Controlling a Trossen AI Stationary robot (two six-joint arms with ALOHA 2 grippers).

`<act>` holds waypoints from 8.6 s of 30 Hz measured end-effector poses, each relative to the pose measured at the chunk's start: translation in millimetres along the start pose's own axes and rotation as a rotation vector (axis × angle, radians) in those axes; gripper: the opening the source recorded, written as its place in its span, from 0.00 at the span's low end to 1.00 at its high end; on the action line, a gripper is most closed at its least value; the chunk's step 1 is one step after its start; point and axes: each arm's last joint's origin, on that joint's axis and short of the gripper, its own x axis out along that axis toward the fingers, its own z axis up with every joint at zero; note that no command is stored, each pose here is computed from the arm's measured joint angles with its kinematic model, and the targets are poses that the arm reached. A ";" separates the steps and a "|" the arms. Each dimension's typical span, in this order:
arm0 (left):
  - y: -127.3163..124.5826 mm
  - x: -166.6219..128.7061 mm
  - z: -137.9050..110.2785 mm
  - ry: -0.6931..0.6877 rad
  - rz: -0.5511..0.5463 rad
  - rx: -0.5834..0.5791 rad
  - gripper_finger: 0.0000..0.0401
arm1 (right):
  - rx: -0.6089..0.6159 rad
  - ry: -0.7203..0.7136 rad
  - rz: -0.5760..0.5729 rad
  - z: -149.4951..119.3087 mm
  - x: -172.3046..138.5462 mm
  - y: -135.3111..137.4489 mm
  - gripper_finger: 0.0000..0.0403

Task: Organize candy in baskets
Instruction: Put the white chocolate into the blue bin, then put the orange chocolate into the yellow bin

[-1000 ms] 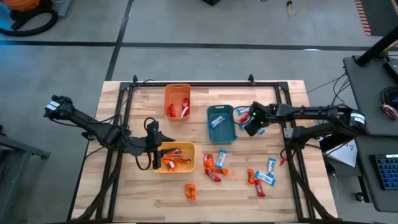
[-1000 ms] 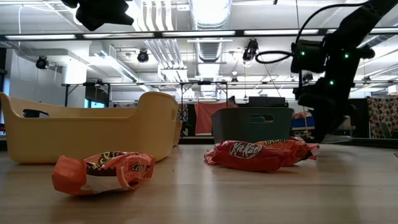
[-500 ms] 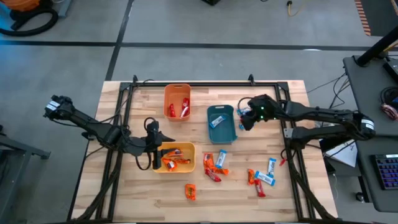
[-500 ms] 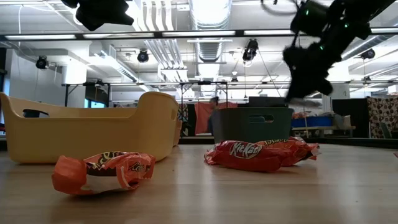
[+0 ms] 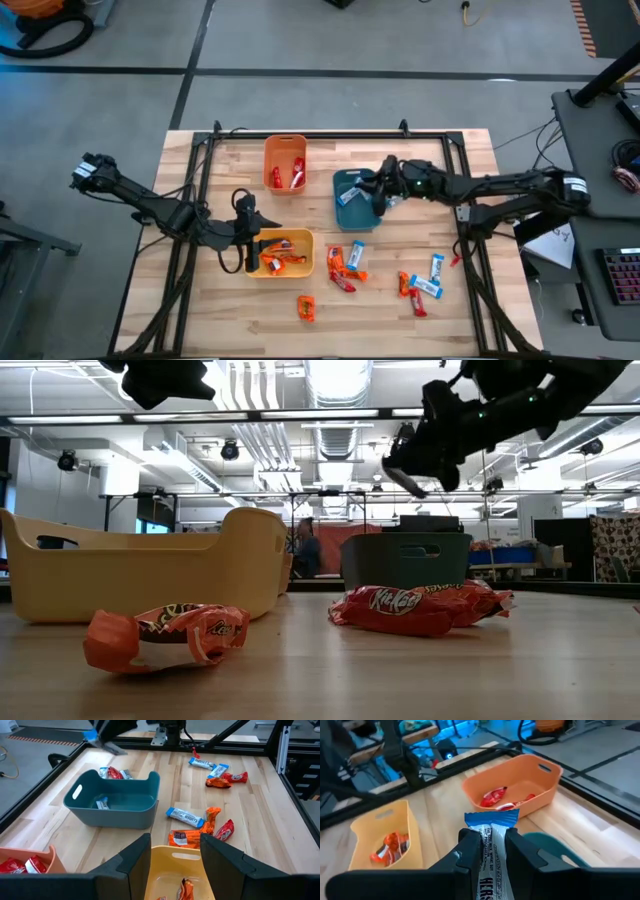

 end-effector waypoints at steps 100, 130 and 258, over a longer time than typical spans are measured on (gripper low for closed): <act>-1.2 0.0 3.5 -0.033 -0.012 -0.035 0.38 | -0.316 0.144 0.221 -150.2 -44.5 151.9 0.48; -1.3 0.0 3.7 -0.035 -0.013 -0.037 0.38 | -0.378 0.274 0.149 -198.0 -16.6 163.2 0.26; -10.8 21.2 -8.6 0.042 0.013 0.035 0.38 | -0.485 0.191 0.083 -101.6 38.8 186.5 0.12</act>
